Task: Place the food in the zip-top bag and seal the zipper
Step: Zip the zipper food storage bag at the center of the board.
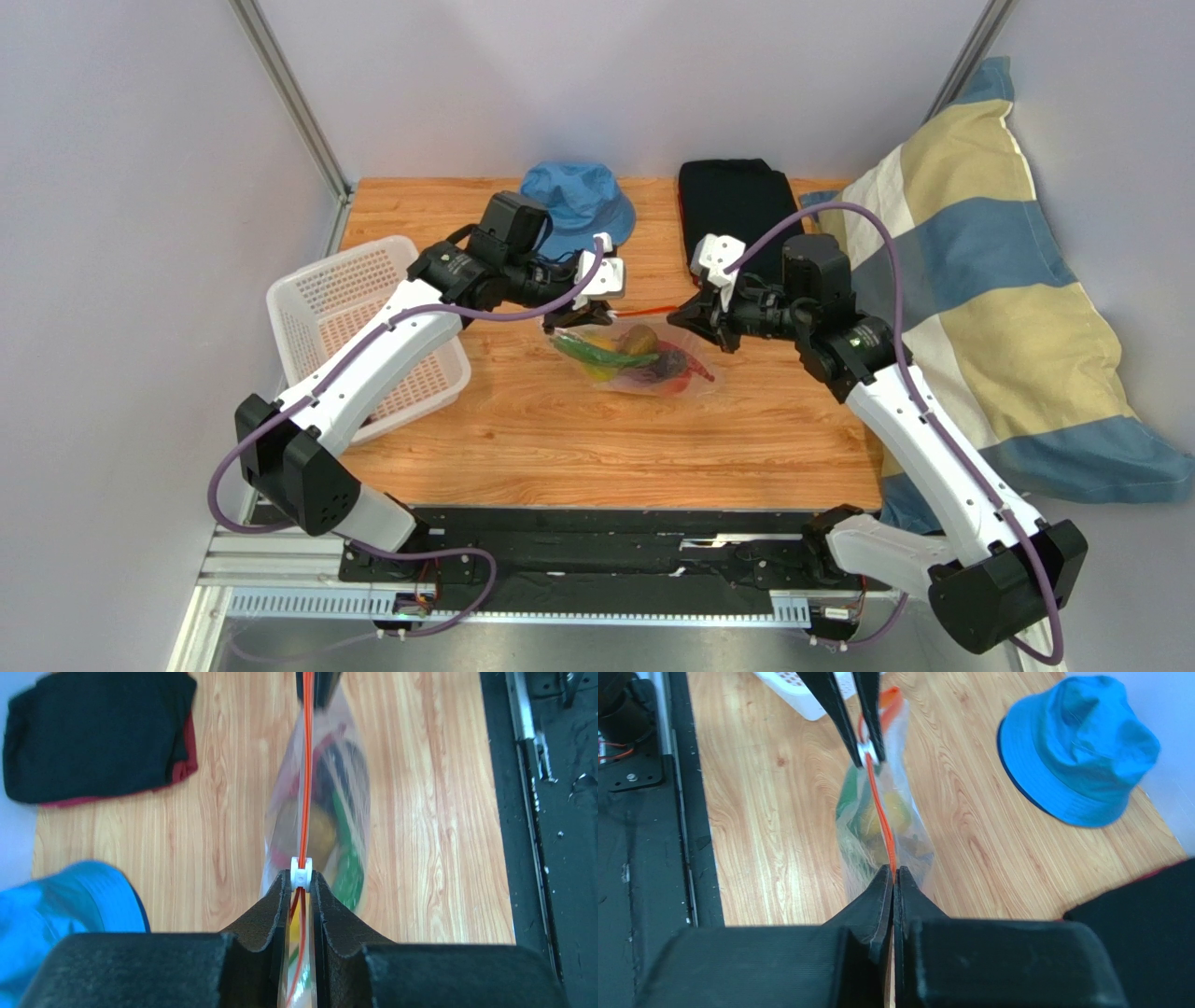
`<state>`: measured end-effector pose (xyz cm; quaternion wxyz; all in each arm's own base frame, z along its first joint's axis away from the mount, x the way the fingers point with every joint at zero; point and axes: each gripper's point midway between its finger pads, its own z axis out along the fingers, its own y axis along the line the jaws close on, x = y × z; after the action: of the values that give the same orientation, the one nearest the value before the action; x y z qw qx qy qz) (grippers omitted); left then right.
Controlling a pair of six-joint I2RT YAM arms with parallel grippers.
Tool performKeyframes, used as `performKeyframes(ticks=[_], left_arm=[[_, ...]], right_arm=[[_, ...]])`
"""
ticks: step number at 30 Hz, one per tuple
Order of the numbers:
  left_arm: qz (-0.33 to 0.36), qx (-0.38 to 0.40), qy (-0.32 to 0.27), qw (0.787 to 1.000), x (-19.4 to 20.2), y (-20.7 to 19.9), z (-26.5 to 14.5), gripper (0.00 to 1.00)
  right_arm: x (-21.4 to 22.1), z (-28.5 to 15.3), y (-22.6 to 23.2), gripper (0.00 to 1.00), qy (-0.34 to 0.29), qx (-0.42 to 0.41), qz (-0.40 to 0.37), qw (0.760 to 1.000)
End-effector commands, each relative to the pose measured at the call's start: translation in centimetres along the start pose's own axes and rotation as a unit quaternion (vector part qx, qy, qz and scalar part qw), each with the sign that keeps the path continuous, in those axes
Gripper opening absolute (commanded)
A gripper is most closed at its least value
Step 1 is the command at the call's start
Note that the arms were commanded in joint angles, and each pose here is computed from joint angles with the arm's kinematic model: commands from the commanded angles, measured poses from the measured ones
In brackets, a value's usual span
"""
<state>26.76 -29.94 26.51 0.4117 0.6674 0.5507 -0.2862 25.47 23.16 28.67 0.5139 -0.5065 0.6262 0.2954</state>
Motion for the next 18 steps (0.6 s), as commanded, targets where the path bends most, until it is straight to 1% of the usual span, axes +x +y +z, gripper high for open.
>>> performKeyframes(ticks=[1, 9, 16, 18], left_arm=[[-0.029, -0.019, 0.059, 0.998, 4.0, 0.4, -2.1, 0.17], [-0.065, -0.041, 0.095, 0.992, 7.4, 0.4, -4.9, 0.17], [-0.08, -0.065, 0.117, 0.988, 9.5, 0.7, -7.2, 0.17], [-0.081, -0.072, 0.119, 0.987, 9.5, 0.8, -7.6, 0.17]], right_arm=[[-1.2, -2.0, -2.4, 0.0, -0.02, 0.053, 0.003, 0.998], [0.5, -4.9, -5.8, 0.0, -0.008, 0.124, 0.03, 0.992], [1.6, -5.8, -6.8, 0.0, 0.0, 0.15, 0.046, 0.988], [1.5, -5.7, -6.9, 0.0, -0.003, 0.15, 0.047, 0.988]])
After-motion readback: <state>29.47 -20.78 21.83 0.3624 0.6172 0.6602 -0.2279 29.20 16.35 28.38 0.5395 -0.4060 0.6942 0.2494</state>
